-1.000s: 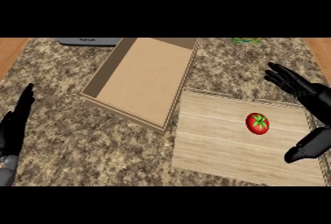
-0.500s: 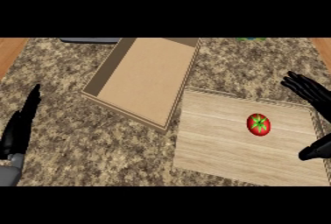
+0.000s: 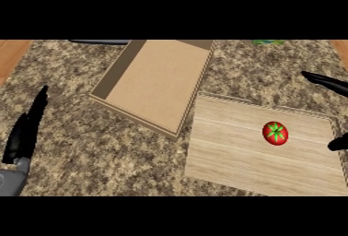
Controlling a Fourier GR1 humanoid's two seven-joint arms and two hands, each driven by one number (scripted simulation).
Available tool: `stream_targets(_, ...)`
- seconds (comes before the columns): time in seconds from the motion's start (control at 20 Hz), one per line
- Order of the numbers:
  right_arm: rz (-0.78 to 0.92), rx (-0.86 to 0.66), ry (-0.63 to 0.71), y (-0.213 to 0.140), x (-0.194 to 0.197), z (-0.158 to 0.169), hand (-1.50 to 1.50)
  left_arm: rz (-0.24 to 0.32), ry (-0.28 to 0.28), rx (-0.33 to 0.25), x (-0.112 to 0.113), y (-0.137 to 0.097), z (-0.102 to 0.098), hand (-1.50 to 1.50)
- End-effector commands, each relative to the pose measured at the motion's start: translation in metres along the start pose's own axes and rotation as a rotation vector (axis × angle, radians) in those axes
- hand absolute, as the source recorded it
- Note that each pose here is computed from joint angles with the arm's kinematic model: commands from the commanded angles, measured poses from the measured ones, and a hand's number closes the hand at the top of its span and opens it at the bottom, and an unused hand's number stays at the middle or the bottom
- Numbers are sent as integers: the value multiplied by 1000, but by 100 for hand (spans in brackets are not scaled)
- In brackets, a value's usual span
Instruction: Pick the tomato from the tray and place it in the cardboard box
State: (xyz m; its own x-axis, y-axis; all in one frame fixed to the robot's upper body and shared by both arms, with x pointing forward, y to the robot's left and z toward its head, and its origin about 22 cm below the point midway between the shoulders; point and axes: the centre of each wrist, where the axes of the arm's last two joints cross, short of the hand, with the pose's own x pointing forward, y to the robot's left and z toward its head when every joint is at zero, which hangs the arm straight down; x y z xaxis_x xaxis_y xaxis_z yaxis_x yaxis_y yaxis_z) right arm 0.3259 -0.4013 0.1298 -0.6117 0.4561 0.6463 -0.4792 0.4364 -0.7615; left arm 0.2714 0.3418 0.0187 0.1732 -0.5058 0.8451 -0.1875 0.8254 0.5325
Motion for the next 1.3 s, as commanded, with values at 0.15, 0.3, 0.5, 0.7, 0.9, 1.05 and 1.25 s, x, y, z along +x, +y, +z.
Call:
stream_targets(0.15, 128, 383, -34, -2, -3, -12, -150, 6, -6, 19, 11, 5, -14, 0)
stream_targets(0.3, 154, 427, -20, -4, -7, -40, -150, 2, 7, 4, 10, -2, -10, 0)
stream_targets(0.5, 168, 479, -1, 7, -17, -67, -150, 7, 24, -11, -10, 0, -3, 0)
stream_targets(0.7, 215, 508, -13, 5, -20, -70, -150, -9, 22, -3, 2, 11, 2, 0)
stream_targets(0.9, 216, 509, -46, 16, -23, -83, -150, 1, 47, 13, -22, 23, 0, 0)
stream_targets(1.05, 221, 527, -21, 41, -32, -84, -150, -23, 44, 27, -12, 3, 4, 0)
stream_targets(1.25, 199, 525, -54, 29, -38, -78, -150, -16, 41, 12, 0, 7, 0, 0)
